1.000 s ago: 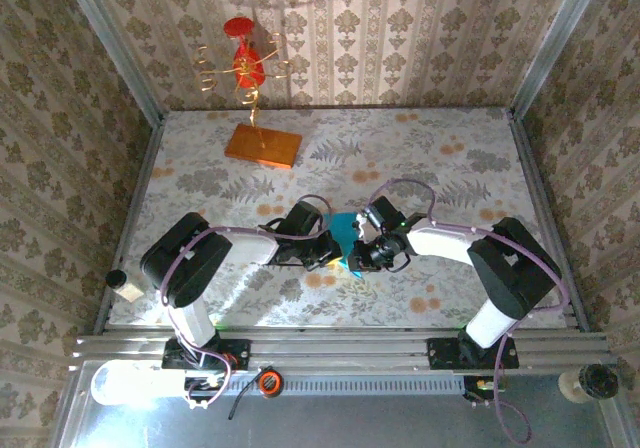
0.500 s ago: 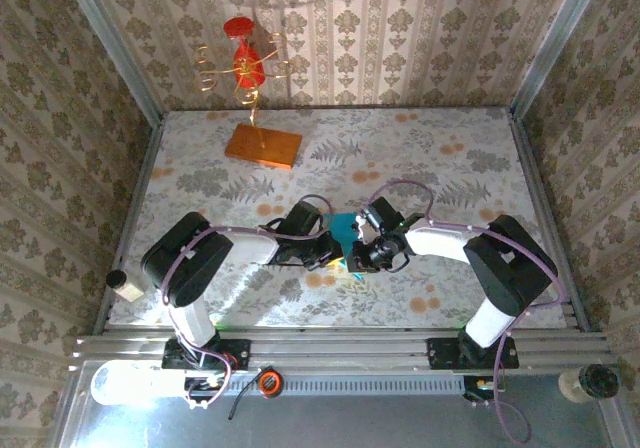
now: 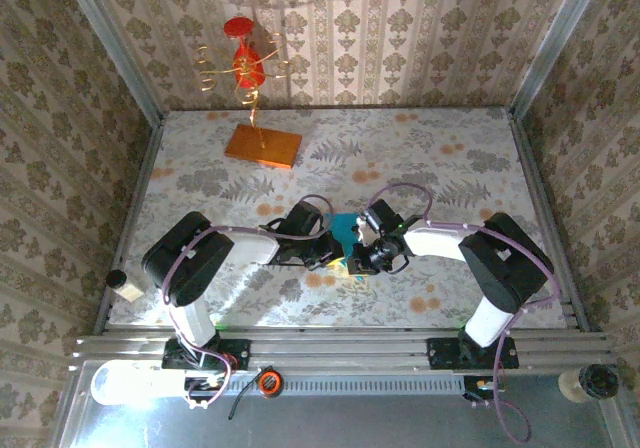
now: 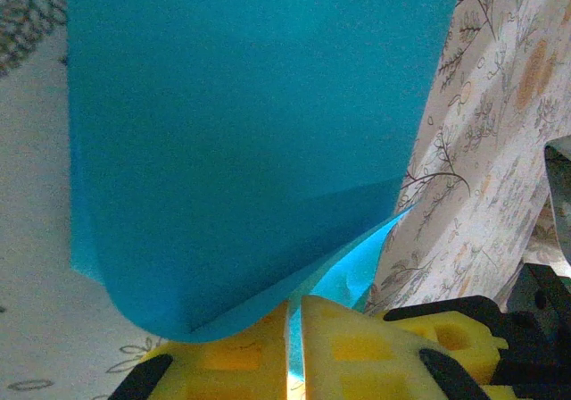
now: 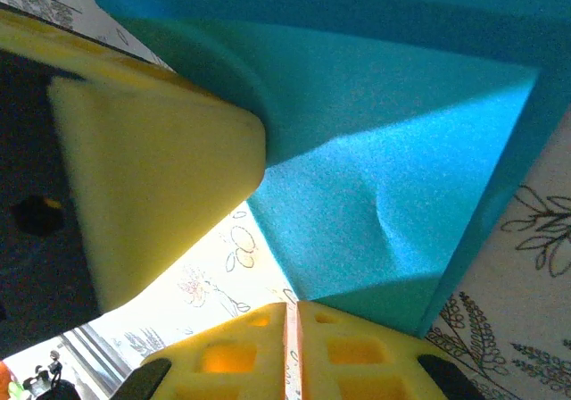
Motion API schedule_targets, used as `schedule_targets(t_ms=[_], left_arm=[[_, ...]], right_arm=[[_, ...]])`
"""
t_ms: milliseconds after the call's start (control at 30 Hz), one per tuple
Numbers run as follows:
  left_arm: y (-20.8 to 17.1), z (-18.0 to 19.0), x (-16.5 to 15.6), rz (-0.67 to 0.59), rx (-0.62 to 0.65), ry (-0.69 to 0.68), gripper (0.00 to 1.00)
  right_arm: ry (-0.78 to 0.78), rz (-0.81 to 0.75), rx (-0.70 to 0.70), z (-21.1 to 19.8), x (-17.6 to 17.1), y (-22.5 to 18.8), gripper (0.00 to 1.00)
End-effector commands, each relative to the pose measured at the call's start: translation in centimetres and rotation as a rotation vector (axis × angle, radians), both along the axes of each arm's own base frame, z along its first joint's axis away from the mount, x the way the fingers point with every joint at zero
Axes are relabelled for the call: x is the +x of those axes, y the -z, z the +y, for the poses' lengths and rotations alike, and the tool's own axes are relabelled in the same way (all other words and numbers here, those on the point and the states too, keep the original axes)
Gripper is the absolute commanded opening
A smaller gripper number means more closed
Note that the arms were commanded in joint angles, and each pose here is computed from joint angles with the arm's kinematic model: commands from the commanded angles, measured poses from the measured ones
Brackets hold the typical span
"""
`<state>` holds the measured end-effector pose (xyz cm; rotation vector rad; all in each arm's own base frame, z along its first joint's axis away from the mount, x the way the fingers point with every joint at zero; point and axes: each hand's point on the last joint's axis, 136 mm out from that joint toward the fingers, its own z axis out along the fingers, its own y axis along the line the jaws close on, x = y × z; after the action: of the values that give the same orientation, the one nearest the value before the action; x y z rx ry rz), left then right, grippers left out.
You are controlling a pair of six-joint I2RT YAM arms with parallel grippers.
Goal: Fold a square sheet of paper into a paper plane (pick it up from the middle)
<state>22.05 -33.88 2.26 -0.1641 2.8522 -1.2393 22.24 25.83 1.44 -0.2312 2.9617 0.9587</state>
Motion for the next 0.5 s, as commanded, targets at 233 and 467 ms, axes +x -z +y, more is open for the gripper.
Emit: schedule_targets(t_ms=[233, 467], left_arm=[[1.7, 0.9, -0.5, 0.031, 0.047, 0.01, 0.11], [1.9, 1.0, -0.6, 0.034, 0.051, 0.012, 0.09]], right_arm=[[0.016, -0.106, 0.094, 1.0, 1.4, -3.0, 0.14], [0.025, -0.068, 0.064, 1.0, 1.7, -1.5, 0.12]])
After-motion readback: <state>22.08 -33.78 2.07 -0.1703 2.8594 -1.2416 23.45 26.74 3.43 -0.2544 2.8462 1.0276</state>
